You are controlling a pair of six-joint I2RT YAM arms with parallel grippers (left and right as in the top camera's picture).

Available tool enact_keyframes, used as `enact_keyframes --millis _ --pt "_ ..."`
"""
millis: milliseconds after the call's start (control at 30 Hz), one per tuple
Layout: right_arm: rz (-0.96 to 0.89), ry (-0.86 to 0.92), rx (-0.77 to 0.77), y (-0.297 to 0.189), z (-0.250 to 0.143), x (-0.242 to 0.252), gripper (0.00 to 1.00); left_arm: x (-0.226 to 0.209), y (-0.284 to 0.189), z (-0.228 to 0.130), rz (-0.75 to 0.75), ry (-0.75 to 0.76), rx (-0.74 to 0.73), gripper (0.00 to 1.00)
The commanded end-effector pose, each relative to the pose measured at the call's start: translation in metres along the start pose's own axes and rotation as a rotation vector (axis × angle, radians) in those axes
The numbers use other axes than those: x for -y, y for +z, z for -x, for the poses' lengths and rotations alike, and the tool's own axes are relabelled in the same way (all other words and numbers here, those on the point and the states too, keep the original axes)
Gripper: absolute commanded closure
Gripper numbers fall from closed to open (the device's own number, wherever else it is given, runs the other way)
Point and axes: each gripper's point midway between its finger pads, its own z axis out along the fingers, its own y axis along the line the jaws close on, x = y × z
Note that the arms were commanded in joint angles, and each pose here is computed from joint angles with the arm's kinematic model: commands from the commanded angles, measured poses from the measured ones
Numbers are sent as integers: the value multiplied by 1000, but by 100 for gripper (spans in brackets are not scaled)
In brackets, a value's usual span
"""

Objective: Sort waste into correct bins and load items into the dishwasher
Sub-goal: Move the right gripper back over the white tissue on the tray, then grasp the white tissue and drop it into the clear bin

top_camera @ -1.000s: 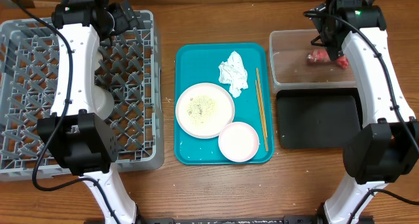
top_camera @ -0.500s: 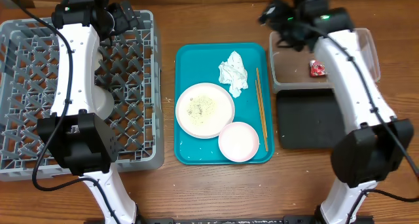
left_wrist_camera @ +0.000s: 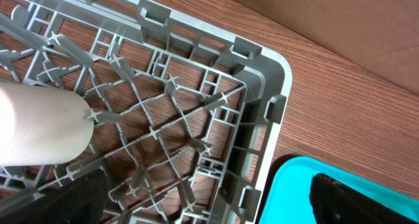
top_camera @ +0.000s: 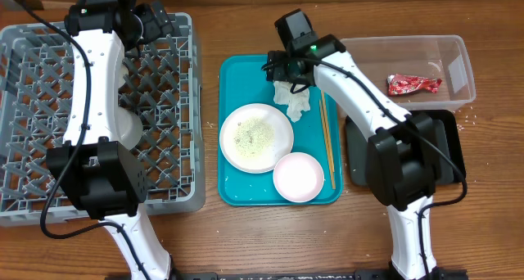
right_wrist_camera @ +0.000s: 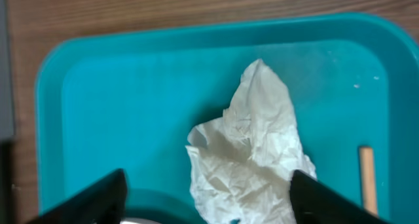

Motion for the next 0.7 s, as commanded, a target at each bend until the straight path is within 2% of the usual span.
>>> enact_keyframes --millis 0,267,367,533,600,633,667 --pt "-28 -38 -8 11 -3 6 28 1 -10 8 -4 -18 31 0" --pt "-72 -45 -117 37 -33 19 28 1 -10 8 -4 -18 31 0" --pt "-84 -46 -112 39 -34 22 33 1 -10 8 -4 -18 31 0" --pt "-79 -44 -89 40 -29 20 59 1 -10 8 -4 -18 31 0" --pt "-82 -45 -94 39 -30 20 89 1 -10 8 -4 -18 31 0" --pt "-82 -44 -96 39 -30 21 96 1 -10 8 -4 -18 31 0" --pt "-83 -36 -96 39 -30 21 96 1 -10 8 -4 -18 31 0"
